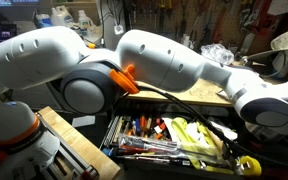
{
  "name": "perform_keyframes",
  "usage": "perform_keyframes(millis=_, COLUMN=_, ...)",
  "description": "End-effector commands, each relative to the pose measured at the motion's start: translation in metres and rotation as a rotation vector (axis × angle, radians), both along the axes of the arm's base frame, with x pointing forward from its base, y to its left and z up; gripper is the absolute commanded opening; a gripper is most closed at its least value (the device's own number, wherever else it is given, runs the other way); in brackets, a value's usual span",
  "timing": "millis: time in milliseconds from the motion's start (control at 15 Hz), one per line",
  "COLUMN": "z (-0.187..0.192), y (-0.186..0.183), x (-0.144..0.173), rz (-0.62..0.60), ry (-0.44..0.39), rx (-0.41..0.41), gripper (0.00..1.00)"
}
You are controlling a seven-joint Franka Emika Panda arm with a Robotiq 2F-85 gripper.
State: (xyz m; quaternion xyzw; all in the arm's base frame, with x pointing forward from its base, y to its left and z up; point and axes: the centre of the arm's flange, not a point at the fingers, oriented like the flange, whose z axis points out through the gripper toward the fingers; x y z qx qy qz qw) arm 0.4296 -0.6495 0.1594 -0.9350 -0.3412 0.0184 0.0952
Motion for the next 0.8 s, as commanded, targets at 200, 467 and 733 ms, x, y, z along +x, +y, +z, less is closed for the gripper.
perform_keyframes(millis=200, z=-0.001, y=-0.019, x=-0.018, rz=0.074, ry=-0.009, rx=-0.040, gripper=0.08)
perform_keyframes(millis=467, z=-0.004, y=-0.016, x=-0.014, rz=0.068, ry=0.014, rx=-0.059, gripper=0.58)
perform_keyframes(millis=733, z=0.007, y=-0.009, x=-0.012, rz=0.058, ry=-0.005, rx=-0.054, gripper=0.81)
